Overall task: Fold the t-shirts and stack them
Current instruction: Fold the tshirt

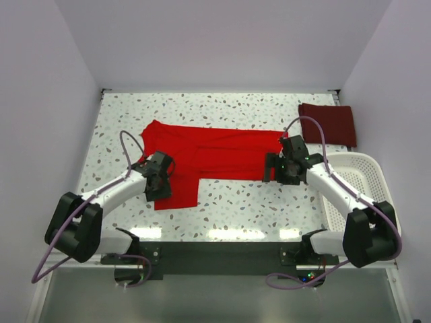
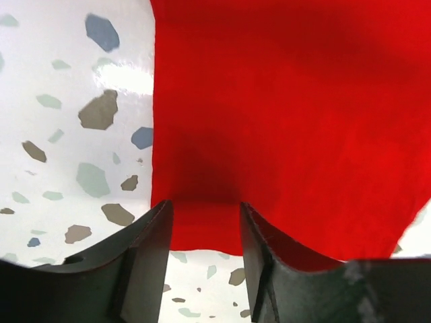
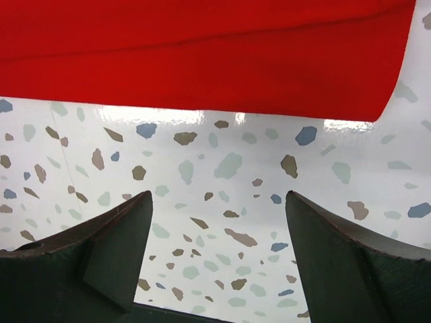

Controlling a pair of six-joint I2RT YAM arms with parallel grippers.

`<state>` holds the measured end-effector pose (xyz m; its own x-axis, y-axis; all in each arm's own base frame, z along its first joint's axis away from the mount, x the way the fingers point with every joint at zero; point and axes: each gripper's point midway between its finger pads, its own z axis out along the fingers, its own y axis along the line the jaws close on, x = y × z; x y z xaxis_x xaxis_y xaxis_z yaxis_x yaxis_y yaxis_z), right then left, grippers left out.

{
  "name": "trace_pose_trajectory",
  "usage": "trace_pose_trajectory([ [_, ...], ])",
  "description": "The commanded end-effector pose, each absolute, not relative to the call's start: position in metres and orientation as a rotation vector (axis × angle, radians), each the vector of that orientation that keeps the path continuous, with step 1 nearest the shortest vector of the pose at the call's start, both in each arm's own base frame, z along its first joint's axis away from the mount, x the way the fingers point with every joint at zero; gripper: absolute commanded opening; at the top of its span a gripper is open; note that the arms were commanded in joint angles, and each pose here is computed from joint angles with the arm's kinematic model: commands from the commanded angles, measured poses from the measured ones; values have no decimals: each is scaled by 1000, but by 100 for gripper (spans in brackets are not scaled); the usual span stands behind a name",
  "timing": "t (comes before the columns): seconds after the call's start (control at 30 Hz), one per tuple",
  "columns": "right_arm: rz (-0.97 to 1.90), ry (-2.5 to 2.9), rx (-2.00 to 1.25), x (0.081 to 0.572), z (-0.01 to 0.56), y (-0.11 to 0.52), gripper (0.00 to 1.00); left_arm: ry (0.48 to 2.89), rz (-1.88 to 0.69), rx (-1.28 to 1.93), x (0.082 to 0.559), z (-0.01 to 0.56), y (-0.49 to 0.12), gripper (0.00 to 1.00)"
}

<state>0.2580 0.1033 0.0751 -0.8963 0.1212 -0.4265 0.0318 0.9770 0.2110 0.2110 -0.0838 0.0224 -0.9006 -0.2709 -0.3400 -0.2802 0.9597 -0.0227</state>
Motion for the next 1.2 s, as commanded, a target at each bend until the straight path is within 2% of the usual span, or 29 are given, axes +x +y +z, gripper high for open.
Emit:
trace_pose_trajectory([
  [0.0, 333, 2626, 77, 264, 80, 111, 84, 2765, 134, -432, 206, 9, -78, 47],
  [0.1, 329, 2638, 63, 263, 75, 111, 84, 2787, 170, -423, 201, -2, -79, 41],
  [0.17, 334, 2639, 59, 263, 75, 112, 84, 2801, 196, -402, 198, -7, -80, 32],
  [0.2, 339, 2643, 58, 263, 74, 113, 84, 2802, 202, -402, 198, -8, -80, 27],
  [0.23, 345, 2642, 52, 264, 73, 113, 84, 2801, 202, -397, 199, -8, -81, 15],
  [0.33, 358, 2642, 42, 264, 73, 116, 84, 2790, 177, -382, 206, -1, -88, 0],
  [0.53, 365, 2642, -2, 267, 75, 118, 84, 2646, 82, -315, 270, 65, -114, 0],
  [0.67, 357, 2635, -34, 268, 79, 117, 84, 2533, 69, -296, 334, 110, -124, 0],
  [0.97, 443, 2594, -62, 268, 89, 127, 84, 2430, 99, -317, 452, 131, -117, 0],
  [1.17, 452, 2611, -73, 269, 82, 129, 84, 2373, 90, -263, 502, 133, -128, 0],
])
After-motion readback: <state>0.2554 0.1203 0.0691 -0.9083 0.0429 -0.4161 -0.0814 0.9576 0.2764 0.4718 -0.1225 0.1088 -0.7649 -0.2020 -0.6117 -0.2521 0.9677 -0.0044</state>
